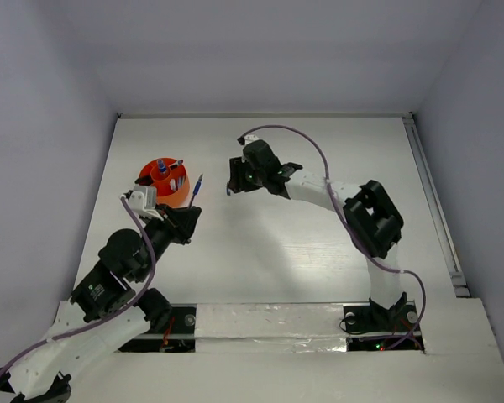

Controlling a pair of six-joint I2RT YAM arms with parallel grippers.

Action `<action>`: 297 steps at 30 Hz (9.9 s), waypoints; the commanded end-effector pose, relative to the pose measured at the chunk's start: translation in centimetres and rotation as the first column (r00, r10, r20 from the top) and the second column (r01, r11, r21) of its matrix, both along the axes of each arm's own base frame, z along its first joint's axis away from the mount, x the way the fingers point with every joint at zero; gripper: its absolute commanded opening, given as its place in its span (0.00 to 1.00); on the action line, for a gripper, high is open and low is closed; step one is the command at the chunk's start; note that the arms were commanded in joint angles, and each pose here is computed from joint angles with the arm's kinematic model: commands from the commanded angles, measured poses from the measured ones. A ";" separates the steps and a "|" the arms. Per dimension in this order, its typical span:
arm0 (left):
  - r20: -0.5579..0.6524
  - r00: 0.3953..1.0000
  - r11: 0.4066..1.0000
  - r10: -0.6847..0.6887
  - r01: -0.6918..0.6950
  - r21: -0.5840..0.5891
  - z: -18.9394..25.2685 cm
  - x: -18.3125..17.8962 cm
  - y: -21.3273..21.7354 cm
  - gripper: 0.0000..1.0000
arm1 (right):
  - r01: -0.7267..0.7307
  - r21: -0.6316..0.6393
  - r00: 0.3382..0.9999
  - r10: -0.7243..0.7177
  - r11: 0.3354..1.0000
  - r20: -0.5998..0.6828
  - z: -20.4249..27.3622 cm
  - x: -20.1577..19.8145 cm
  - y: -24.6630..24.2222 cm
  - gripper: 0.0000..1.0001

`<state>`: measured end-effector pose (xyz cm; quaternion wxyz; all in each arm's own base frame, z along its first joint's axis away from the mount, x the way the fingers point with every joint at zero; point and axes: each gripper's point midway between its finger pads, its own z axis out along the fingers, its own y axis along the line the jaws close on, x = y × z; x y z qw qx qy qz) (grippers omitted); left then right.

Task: Sort the stationery into containers
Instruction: Move the pen cap to the center of the board, then close the pen cap on the pen.

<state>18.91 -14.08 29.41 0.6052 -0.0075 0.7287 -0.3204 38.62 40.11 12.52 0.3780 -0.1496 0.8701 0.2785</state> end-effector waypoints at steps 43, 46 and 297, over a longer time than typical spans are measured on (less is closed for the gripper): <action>0.058 0.998 1.000 -0.006 0.006 0.005 1.2 -0.8 1.0 0.00 | -0.062 -0.362 0.998 0.062 0.930 -0.011 -12.5 3.0 4.0 0.11; 0.059 0.998 1.000 -0.009 0.009 0.002 1.2 -0.9 0.9 0.00 | -0.142 -0.358 0.989 0.147 0.923 -0.013 -12.0 0.7 2.7 0.10; 0.229 0.909 0.836 -0.350 0.413 -0.363 -0.2 -0.3 -8.9 0.00 | -0.132 0.902 0.958 -0.179 0.412 0.222 25.8 -10.1 -6.8 0.00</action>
